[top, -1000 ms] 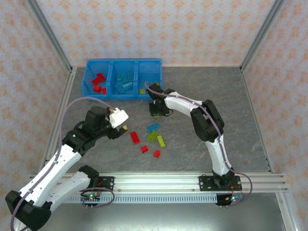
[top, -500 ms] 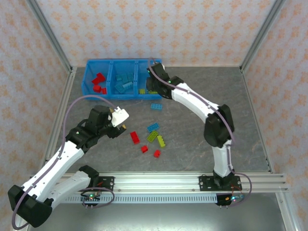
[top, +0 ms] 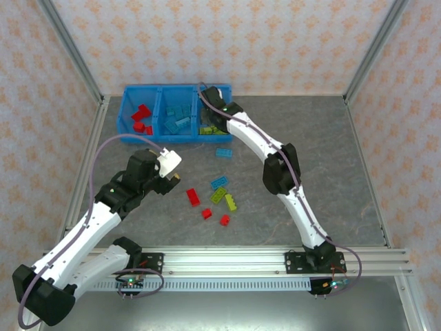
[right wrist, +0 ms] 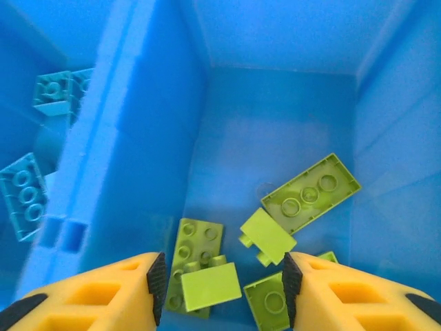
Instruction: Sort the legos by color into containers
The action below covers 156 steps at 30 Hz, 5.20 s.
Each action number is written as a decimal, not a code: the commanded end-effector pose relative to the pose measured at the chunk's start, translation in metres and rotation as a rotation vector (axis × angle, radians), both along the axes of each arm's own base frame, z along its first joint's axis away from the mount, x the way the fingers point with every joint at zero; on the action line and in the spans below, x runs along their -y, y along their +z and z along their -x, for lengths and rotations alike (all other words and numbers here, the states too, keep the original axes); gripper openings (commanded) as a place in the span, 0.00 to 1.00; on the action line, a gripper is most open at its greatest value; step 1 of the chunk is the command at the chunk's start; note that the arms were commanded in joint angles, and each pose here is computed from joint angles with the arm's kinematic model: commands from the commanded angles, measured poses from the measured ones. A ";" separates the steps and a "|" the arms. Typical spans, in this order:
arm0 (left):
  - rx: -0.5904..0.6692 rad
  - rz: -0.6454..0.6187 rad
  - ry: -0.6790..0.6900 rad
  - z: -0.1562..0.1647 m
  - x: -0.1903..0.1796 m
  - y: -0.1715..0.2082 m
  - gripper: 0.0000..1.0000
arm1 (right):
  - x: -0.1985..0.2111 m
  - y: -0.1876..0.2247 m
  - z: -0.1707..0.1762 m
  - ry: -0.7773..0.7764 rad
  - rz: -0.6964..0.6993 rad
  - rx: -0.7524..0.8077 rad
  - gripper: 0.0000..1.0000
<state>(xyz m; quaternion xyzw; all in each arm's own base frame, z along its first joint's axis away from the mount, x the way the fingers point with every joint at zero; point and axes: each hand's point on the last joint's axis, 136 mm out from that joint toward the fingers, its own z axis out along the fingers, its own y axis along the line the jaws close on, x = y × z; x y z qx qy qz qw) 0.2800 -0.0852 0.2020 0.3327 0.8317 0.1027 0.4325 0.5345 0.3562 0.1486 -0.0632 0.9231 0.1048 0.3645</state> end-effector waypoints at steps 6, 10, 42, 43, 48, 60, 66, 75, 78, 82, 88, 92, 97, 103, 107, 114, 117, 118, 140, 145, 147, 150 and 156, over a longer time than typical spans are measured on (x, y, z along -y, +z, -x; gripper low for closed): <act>0.031 0.102 0.196 -0.017 -0.023 0.003 1.00 | 0.029 0.147 0.068 0.067 -0.163 0.072 0.51; -0.065 0.393 0.380 -0.022 -0.011 0.015 1.00 | 0.072 0.170 0.124 0.040 -0.204 0.079 0.53; -0.539 0.570 1.036 0.025 0.082 -0.184 0.63 | 0.123 0.062 0.269 0.070 -0.263 -0.293 0.84; -0.539 0.556 1.036 0.025 0.081 -0.186 0.60 | 0.123 0.063 0.268 0.069 -0.265 -0.292 0.84; -0.545 0.538 1.026 0.024 0.082 -0.191 0.32 | 0.122 0.062 0.268 0.066 -0.264 -0.296 0.83; -0.261 0.687 0.986 -0.043 -0.009 -0.054 0.14 | 0.078 0.053 0.310 0.309 -0.346 -0.396 0.82; -0.103 0.634 1.075 -0.118 -0.082 -0.001 0.13 | 0.081 0.059 0.303 0.270 -0.353 -0.358 0.82; -0.175 0.645 1.138 -0.237 -0.144 -0.025 0.18 | 0.102 0.066 0.310 0.218 -0.335 -0.311 0.82; -0.245 0.635 1.129 -0.258 -0.148 -0.037 0.28 | 0.108 0.066 0.310 0.200 -0.325 -0.300 0.82; -0.234 0.593 1.131 -0.266 -0.154 -0.031 0.41 | 0.116 0.059 0.308 0.154 -0.293 -0.301 0.82; -0.176 0.626 1.087 -0.243 -0.145 0.010 0.50 | 0.123 0.044 0.301 0.080 -0.269 -0.304 0.82; -0.055 0.650 0.960 -0.192 -0.106 0.069 0.50 | 0.120 0.021 0.290 0.056 -0.206 -0.339 0.82; 0.050 0.592 0.578 -0.113 -0.015 0.120 0.50 | 0.098 -0.009 0.277 0.069 -0.184 -0.416 0.82; -0.045 0.555 0.152 -0.020 0.040 0.111 0.51 | 0.077 -0.052 0.251 0.102 -0.094 -0.435 0.86; -0.064 0.517 -0.021 0.021 0.046 0.089 0.46 | 0.066 -0.076 0.236 0.136 0.033 -0.388 0.99; -0.046 0.354 -0.111 0.047 0.032 0.043 0.51 | 0.037 -0.103 0.234 0.217 0.154 -0.372 0.99; -0.002 0.327 -0.095 0.047 0.024 0.035 0.60 | 0.031 -0.112 0.236 0.238 0.192 -0.393 0.97; 0.011 0.318 -0.085 0.047 0.021 0.033 0.63 | 0.030 -0.115 0.237 0.240 0.203 -0.400 0.93; 0.190 0.251 0.394 0.037 -0.062 0.051 0.93 | -0.049 0.069 0.086 0.170 0.047 0.306 0.56; 0.192 0.257 0.390 0.037 -0.061 0.051 0.94 | -0.088 0.057 0.037 0.260 0.113 0.385 0.56; 0.191 0.258 0.387 0.037 -0.060 0.050 0.94 | -0.101 0.051 0.023 0.290 0.151 0.421 0.57; 0.181 0.251 0.385 0.036 -0.060 0.049 0.94 | -0.109 0.043 0.008 0.307 0.201 0.452 0.59; 0.179 0.244 0.389 0.035 -0.060 0.047 0.94 | -0.114 0.044 0.008 0.363 0.246 0.465 0.81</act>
